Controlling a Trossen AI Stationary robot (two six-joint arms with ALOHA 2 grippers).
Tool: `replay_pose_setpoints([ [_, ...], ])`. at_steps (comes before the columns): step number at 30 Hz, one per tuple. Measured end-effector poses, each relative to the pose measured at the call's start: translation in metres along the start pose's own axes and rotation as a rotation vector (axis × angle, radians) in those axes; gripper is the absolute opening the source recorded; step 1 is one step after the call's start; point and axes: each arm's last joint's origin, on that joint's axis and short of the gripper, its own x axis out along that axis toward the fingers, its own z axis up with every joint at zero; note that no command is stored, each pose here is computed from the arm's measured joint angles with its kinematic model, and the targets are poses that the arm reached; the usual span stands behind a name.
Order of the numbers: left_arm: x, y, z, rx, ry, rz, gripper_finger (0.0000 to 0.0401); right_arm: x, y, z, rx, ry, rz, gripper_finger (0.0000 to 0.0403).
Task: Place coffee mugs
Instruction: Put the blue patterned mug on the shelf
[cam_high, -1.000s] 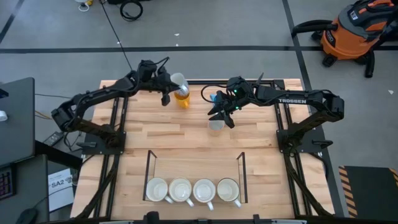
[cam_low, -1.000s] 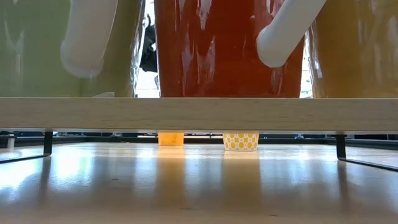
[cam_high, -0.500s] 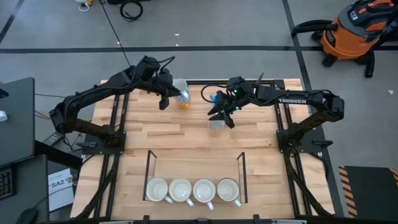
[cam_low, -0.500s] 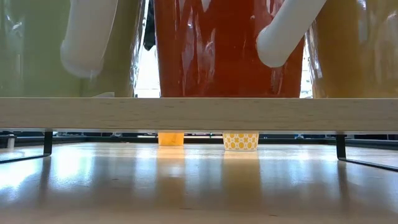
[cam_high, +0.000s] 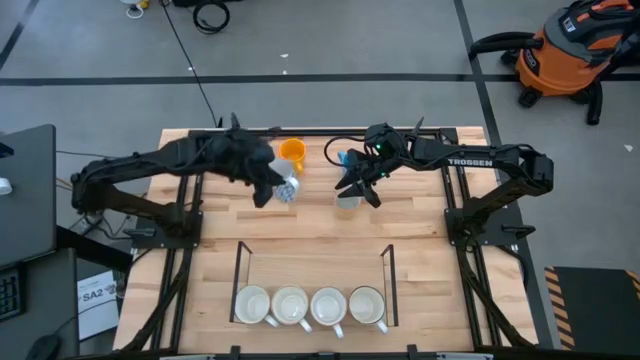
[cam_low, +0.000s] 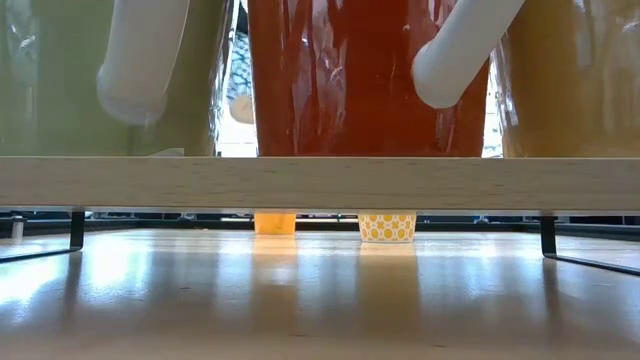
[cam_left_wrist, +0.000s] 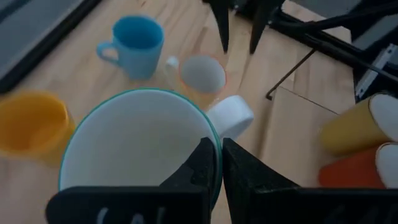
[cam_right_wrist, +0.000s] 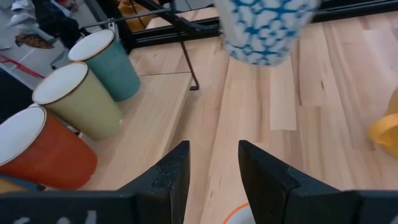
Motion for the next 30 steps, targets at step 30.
replay_pose_setpoints([
  [30, 0.062, -0.132, -0.081, -0.358, 0.109, 0.16, 0.0023, 0.0, 0.0, 0.0, -0.029, 0.006, -0.004, 0.0141],
])
